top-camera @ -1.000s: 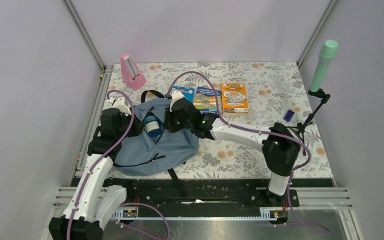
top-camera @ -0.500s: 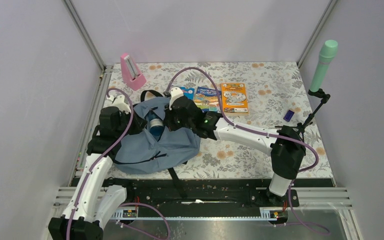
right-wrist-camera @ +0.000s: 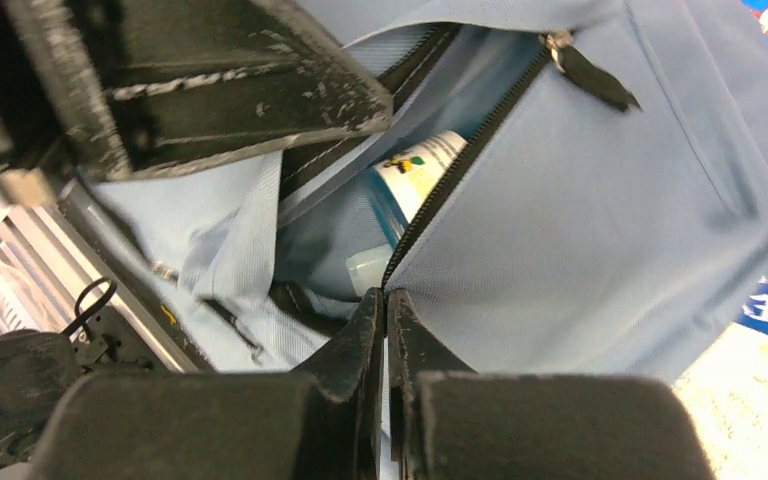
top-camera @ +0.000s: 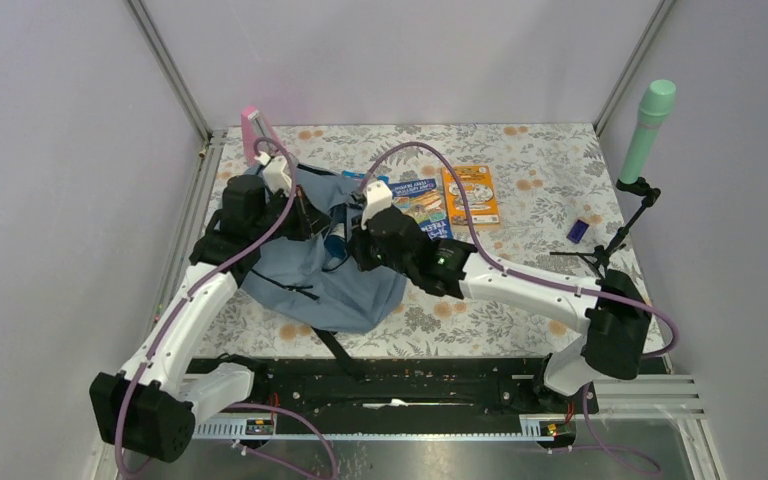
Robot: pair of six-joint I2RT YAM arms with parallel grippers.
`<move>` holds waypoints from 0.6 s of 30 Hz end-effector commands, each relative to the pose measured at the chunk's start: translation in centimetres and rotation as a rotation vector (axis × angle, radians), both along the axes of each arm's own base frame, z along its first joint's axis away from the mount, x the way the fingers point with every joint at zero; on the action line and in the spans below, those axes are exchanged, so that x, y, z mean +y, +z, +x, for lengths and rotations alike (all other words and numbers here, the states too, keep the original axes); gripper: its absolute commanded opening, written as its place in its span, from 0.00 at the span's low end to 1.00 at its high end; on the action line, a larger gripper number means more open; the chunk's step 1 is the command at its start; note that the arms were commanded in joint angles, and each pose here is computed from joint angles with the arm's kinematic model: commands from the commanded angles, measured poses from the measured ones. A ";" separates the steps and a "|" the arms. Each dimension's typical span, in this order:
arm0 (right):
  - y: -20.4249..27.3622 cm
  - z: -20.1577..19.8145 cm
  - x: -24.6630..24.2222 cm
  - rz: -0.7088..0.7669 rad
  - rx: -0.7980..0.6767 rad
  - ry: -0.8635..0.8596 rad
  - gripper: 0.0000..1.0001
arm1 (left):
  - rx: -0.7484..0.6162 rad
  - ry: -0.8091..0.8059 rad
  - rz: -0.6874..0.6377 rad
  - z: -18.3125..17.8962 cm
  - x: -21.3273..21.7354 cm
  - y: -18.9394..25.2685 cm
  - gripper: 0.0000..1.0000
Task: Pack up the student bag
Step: Place the stationery in the student bag.
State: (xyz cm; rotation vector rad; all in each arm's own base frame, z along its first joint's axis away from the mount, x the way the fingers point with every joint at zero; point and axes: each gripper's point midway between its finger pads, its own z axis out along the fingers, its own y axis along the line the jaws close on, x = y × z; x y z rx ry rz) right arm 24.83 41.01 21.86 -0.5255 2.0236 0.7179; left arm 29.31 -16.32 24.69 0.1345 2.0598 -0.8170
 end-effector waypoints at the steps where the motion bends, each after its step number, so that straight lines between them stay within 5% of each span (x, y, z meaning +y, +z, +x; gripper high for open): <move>1: 4.0 -3.7 1.8 0.197 -0.002 0.067 0.00 | -0.074 -0.072 -0.005 1.2 -1.4 1.4 0.00; 8: 4.3 -5.3 2.9 0.239 0.025 0.131 0.00 | 0.026 -0.091 0.148 1.5 -0.5 -1.4 0.00; 14: 4.7 -3.7 0.2 0.128 -0.075 0.085 0.61 | 0.072 -0.057 0.254 1.5 1.1 -3.7 0.00; 18: 3.5 -1.3 -3.3 0.006 -0.073 0.029 0.77 | 0.091 -0.076 0.262 1.0 1.1 -4.4 0.14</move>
